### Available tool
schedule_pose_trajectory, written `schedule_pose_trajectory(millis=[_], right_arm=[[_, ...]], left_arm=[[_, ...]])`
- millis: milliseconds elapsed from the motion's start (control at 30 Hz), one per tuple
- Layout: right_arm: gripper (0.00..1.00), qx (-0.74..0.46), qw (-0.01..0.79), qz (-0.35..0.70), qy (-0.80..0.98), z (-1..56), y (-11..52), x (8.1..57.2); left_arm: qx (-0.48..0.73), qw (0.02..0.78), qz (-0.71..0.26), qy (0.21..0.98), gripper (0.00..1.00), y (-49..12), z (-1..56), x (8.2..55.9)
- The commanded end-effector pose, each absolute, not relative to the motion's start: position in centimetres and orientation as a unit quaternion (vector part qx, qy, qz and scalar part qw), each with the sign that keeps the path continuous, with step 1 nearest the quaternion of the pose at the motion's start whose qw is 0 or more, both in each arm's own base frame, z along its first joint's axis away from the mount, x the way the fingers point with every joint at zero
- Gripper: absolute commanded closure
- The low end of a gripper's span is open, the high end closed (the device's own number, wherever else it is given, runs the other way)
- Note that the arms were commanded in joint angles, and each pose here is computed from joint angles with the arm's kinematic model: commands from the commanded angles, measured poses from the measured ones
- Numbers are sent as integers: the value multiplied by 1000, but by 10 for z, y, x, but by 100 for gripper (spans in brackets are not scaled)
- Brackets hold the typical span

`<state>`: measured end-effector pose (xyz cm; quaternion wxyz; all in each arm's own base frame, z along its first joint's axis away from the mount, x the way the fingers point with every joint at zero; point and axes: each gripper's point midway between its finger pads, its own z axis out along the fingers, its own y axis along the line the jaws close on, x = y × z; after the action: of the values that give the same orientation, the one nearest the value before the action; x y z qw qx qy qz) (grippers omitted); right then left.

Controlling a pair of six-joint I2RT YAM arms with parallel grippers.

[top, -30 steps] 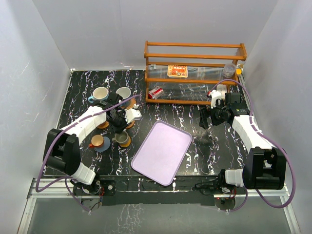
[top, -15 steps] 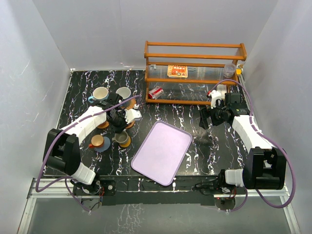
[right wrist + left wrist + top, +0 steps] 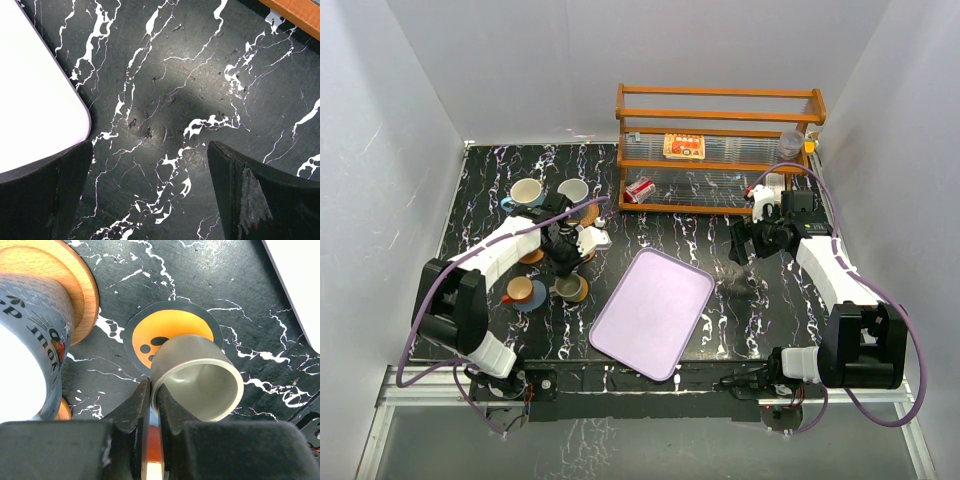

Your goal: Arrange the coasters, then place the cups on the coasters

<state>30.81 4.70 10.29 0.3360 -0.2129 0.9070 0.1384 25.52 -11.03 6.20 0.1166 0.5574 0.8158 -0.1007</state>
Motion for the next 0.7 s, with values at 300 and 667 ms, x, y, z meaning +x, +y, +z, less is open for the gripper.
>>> schedule_pose_trajectory(millis=[300,667], right_arm=[[2,-217,365,123,897,118,43,319],[2,-217,366,121,897,119,43,319]], left_arm=[[551,133,-120,815,100,-120,76,261],[553,130,-114,815,100,-119,70,264]])
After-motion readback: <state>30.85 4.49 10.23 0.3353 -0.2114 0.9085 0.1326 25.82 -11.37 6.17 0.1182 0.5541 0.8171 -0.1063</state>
